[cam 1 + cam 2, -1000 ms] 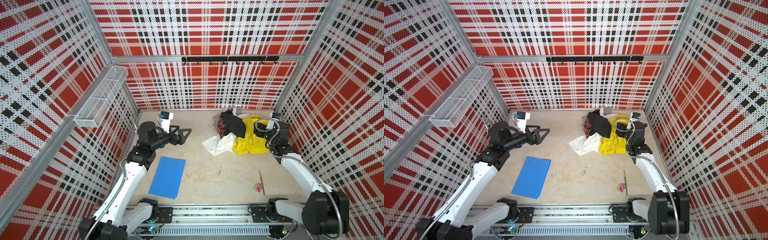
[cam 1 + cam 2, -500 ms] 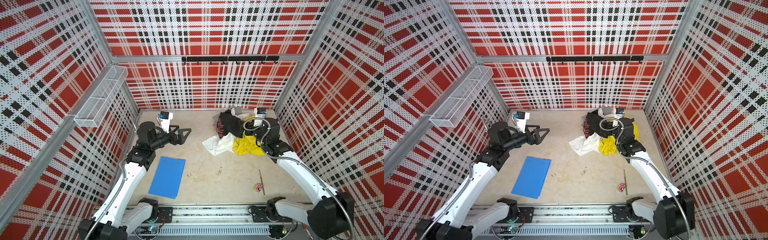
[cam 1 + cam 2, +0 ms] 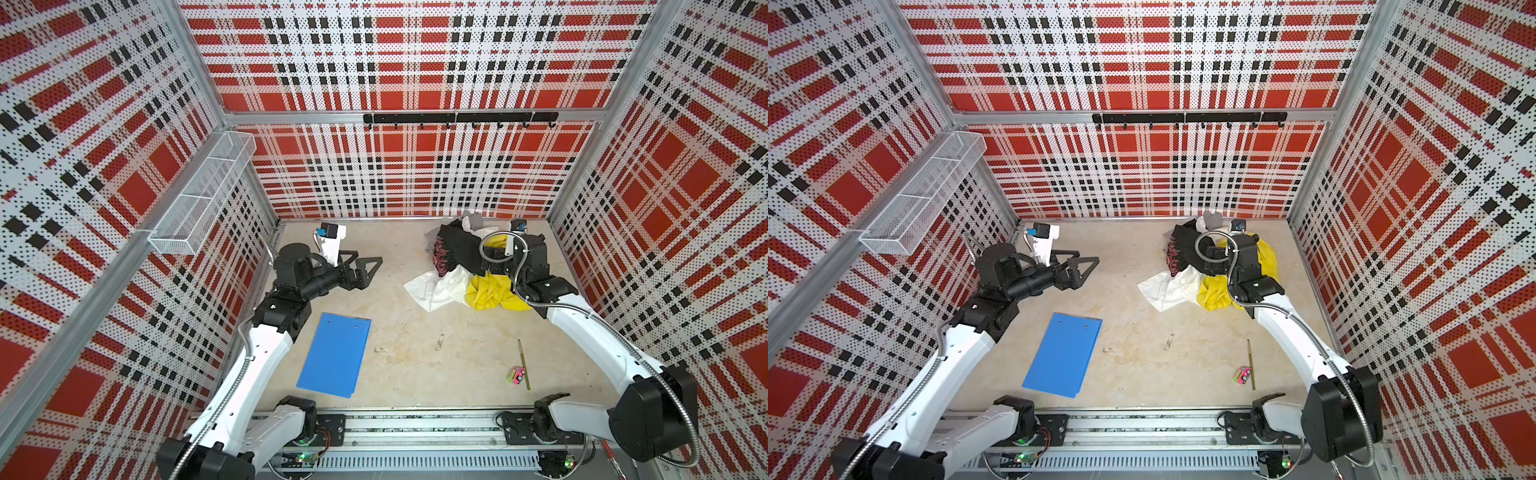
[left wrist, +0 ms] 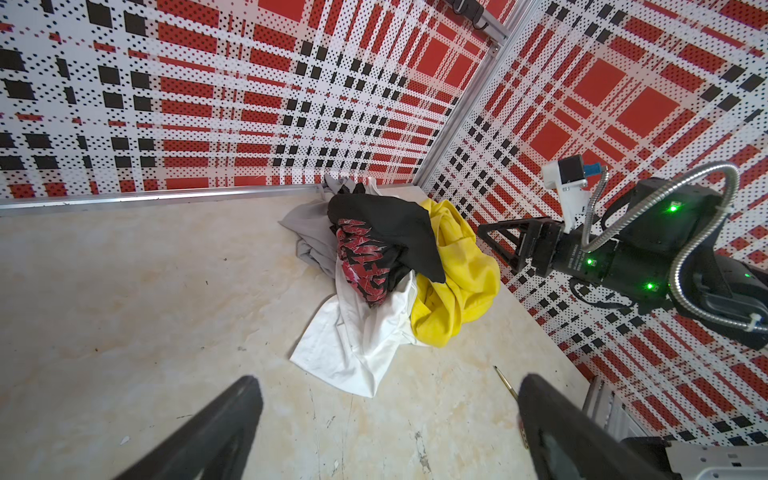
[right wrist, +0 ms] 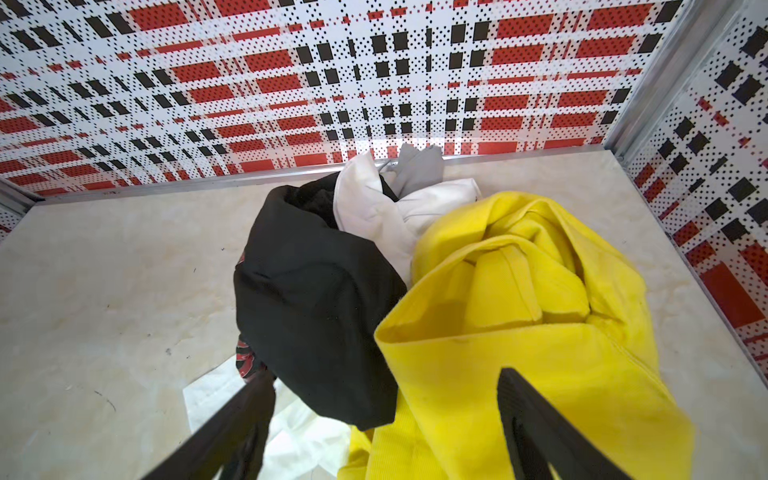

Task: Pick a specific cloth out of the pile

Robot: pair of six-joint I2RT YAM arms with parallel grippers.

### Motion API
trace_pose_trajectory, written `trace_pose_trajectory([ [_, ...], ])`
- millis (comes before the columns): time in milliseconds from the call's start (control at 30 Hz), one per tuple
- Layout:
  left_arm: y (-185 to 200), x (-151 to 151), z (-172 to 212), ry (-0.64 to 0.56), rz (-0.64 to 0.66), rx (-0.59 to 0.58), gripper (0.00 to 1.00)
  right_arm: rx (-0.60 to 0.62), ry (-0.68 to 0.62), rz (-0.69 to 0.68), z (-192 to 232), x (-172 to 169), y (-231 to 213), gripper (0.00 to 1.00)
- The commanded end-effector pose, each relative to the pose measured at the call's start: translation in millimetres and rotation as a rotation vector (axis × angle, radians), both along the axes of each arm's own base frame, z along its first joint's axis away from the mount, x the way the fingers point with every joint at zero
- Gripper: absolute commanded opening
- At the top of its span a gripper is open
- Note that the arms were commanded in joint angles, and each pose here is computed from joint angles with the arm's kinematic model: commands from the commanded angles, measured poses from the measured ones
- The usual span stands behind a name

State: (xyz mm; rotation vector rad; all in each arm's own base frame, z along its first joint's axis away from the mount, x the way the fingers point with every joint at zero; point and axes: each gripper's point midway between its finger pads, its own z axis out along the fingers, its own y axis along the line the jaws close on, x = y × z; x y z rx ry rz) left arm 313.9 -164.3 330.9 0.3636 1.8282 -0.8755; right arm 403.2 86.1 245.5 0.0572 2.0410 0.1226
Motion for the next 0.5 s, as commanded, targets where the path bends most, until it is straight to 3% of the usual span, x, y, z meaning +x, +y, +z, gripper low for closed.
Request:
trace_pose_trajectory([
  [0,0,-1,3,-0.027,-0.008,0.001,0.99,0.061,-0.043,0.114,19,3,17,0.87],
  [100,-1,-2,4,-0.030,-0.015,-0.003,0.99,0.114,-0.028,0.230,17,12,40,0.84],
  [200,-2,-4,5,-0.037,-0.022,-0.004,0.99,0.119,-0.004,0.247,8,27,48,0.83],
  [467,-3,-5,5,-0.041,-0.024,-0.003,0.99,0.064,0.085,0.232,-26,65,56,0.93],
])
